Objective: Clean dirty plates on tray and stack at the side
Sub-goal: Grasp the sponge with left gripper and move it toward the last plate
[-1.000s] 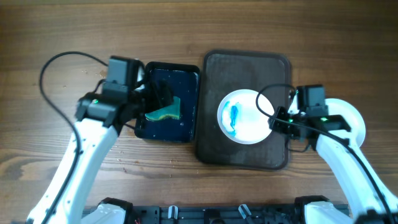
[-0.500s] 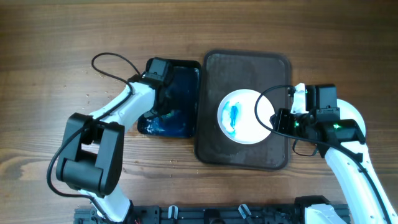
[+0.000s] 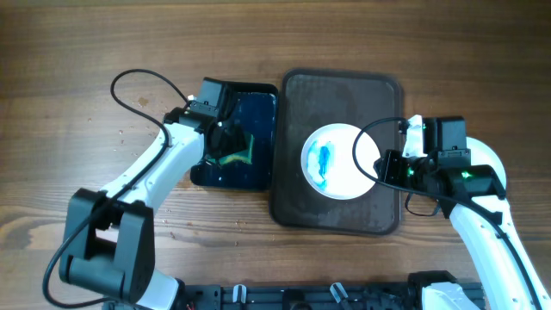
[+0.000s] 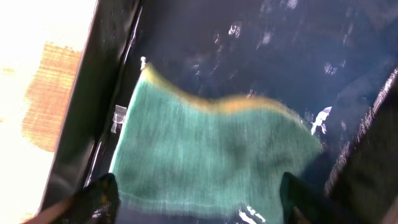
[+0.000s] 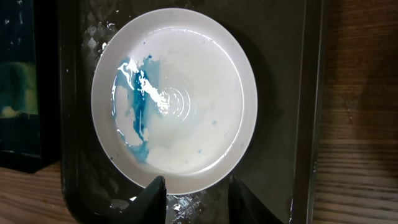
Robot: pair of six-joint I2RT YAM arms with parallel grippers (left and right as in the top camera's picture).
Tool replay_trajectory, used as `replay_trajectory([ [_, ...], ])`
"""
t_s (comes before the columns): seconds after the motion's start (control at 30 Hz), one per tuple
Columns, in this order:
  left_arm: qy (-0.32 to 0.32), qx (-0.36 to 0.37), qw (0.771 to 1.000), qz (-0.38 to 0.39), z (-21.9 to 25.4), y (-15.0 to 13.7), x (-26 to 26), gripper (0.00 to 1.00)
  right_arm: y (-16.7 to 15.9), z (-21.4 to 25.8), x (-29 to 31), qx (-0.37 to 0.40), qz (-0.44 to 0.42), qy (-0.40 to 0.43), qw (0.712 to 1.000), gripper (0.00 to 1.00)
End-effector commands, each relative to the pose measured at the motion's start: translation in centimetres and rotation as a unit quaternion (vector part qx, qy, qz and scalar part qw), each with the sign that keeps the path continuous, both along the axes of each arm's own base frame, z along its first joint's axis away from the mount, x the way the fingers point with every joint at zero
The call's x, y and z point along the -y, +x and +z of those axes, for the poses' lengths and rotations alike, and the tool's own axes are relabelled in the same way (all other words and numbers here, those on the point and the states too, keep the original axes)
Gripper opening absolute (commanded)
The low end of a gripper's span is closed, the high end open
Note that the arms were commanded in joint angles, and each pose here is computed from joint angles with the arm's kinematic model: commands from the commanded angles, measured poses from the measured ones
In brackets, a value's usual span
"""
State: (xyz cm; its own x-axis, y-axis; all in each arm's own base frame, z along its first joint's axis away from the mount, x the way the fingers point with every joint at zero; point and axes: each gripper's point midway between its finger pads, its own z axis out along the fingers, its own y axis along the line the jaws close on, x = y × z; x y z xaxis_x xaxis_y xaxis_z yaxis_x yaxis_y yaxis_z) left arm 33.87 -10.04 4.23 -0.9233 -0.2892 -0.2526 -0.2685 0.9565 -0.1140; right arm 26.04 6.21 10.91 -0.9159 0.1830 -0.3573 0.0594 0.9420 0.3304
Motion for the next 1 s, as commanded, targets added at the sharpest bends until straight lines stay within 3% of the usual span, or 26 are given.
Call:
replay_trajectory([
  [0.0, 0.022, -0.024, 0.999, 0.001, -4.5, -1.0, -0.7, 0.68, 0.6, 0.0, 0.1, 0.003, -0.012, -0.003, 1.0, 0.38],
  [0.07, 0.024, -0.032, 0.999, 0.0, -6.1, -1.0, -0.6, 0.46, 1.2, -0.5, 1.3, 0.006, -0.034, -0.033, 0.999, 0.4],
  [0.13, 0.026, -0.036, 0.999, 0.0, -6.6, -1.0, -0.7, 0.11, 1.7, -1.2, 2.2, 0.001, -0.046, -0.056, 0.997, 0.4],
  [0.17, 0.027, -0.036, 0.999, -0.004, -6.6, -1.1, -0.7, 0.04, 1.8, -1.8, 3.0, -0.009, -0.068, -0.072, 0.995, 0.43],
  [0.23, 0.027, -0.037, 0.999, -0.011, -5.9, -1.2, -0.7, 0.04, 1.4, -3.8, 5.9, -0.054, -0.187, -0.113, 0.974, 0.52],
  [0.27, 0.027, -0.036, 0.999, -0.011, -5.4, -1.3, -0.7, 0.04, 1.7, -4.6, 6.0, -0.064, -0.186, -0.112, 0.974, 0.53],
  [0.4, 0.021, -0.019, 1.0, -0.011, -1.2, -0.7, -0.5, 0.04, 3.6, -7.3, 1.6, -0.065, -0.024, -0.037, 0.997, 0.48],
  [0.47, 0.016, -0.003, 1.0, -0.011, 1.5, -0.2, -0.3, 0.04, 3.8, -8.3, 1.5, -0.076, -0.022, -0.033, 0.996, 0.43],
  [0.57, -0.021, 0.031, 0.998, -0.046, 6.7, 0.6, 1.3, 0.04, 3.6, -10.1, 0.6, -0.096, 0.005, -0.016, 0.995, 0.43],
  [0.7, -0.094, 0.056, 0.99, -0.084, 9.6, 0.8, 5.0, 0.04, 2.9, -11.8, 0.1, -0.129, 0.009, -0.004, 0.992, 0.04],
  [0.97, -0.186, 0.061, 0.961, -0.194, 6.8, 0.0, 17.8, 0.04, 2.1, -12.3, 0.2, -0.15, 0.004, -0.003, 0.989, 0.04],
])
